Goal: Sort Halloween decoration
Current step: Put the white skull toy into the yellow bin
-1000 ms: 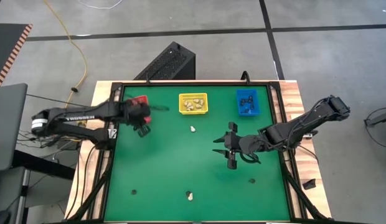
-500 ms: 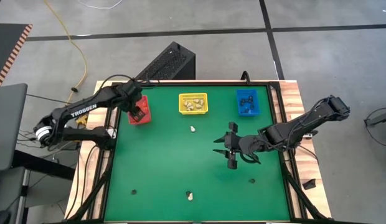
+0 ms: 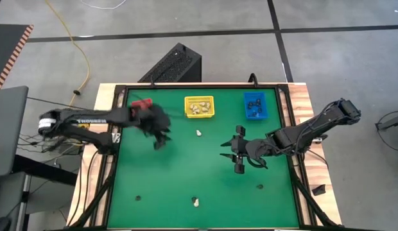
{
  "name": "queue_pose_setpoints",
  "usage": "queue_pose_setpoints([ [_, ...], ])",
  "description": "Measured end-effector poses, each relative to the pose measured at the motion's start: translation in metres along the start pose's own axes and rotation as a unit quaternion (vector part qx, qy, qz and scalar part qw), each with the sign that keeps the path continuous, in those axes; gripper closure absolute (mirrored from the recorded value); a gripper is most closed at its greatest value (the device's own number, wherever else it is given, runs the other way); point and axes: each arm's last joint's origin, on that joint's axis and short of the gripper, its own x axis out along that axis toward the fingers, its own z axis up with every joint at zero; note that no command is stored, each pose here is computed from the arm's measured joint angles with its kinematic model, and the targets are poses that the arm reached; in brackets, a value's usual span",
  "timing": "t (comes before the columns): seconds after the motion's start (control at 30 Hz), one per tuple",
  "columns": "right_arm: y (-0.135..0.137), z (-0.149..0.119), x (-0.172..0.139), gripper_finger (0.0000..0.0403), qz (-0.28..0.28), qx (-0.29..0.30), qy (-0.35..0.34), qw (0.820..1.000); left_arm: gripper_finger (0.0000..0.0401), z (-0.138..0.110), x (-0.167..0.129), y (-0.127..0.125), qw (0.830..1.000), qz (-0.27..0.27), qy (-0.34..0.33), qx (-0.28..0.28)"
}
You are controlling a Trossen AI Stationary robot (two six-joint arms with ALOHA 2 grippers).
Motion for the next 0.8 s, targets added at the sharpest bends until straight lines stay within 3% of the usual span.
queue_pose_setpoints([
  [0.13, 0.000, 0.000, 0.000, 0.0211, 0.000, 0.000, 0.000, 1.000, 0.0214, 0.002, 0.044, -0.045, 0.987, 0.011, -0.080, 0.141],
  [0.23, 0.002, 0.000, -0.001, 0.0211, 0.004, 0.005, 0.000, 1.000, 0.0214, 0.003, 0.081, -0.055, 0.975, 0.038, -0.111, 0.189],
  [0.47, 0.008, -0.002, -0.004, 0.0211, 0.016, 0.003, 0.001, 1.000, 0.0215, 0.013, 0.146, -0.025, 0.962, 0.060, -0.086, 0.254],
  [0.67, 0.009, -0.007, -0.004, 0.0211, 0.014, -0.013, 0.024, 1.000, 0.0215, 0.028, 0.153, -0.009, 0.945, 0.056, -0.139, 0.291],
  [0.8, 0.007, -0.011, -0.004, 0.0211, 0.010, -0.022, 0.043, 0.999, 0.0215, 0.034, 0.151, 0.008, 0.948, 0.057, -0.152, 0.272],
])
